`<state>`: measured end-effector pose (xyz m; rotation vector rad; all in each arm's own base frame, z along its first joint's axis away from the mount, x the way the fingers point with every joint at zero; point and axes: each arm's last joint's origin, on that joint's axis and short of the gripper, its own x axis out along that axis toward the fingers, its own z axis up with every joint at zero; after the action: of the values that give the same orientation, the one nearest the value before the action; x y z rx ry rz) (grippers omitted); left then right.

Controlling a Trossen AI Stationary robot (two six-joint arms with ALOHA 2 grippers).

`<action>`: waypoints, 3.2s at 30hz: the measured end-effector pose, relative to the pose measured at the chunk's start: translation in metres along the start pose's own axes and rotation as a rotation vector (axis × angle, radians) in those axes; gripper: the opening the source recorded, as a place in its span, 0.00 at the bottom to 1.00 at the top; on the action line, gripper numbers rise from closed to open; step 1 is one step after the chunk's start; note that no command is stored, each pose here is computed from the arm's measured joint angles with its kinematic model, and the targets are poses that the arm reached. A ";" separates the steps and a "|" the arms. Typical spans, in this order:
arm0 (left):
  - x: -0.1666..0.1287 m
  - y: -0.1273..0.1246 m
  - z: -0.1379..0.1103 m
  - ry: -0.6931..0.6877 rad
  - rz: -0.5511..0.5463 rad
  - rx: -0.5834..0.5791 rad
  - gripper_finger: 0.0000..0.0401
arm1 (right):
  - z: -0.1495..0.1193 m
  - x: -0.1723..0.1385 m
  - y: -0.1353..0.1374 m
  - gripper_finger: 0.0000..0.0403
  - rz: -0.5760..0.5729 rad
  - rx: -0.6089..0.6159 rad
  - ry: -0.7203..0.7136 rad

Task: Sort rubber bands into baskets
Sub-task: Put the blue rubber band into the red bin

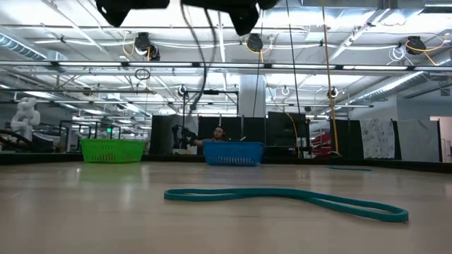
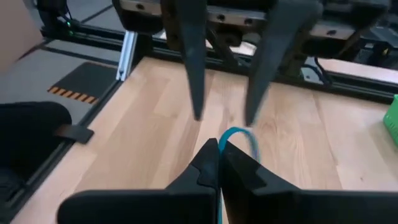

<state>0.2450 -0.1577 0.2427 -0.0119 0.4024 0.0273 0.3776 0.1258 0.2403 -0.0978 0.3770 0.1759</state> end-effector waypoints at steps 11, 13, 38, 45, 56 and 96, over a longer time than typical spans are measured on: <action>-0.015 0.027 -0.019 0.251 0.167 -0.077 0.45 | 0.028 -0.073 0.002 0.00 0.024 0.125 0.132; -0.019 0.033 -0.025 0.311 0.208 -0.071 0.45 | 0.032 -0.088 0.005 0.00 0.037 0.149 0.143; -0.013 0.086 -0.071 0.163 0.170 -0.063 0.45 | 0.000 -0.205 0.087 0.00 0.050 0.676 0.638; -0.010 0.080 -0.052 0.011 0.022 0.060 0.45 | -0.010 -0.215 0.114 0.00 0.004 0.725 0.630; -0.010 0.075 -0.042 -0.083 -0.086 0.110 0.45 | -0.048 -0.195 0.157 0.00 -0.110 0.741 0.773; -0.010 0.075 -0.042 -0.080 -0.105 0.132 0.45 | -0.050 -0.177 0.132 0.47 -0.215 0.867 0.967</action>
<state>0.2169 -0.0838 0.2074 0.0980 0.3229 -0.1022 0.1729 0.2218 0.2519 0.6580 1.3663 -0.2782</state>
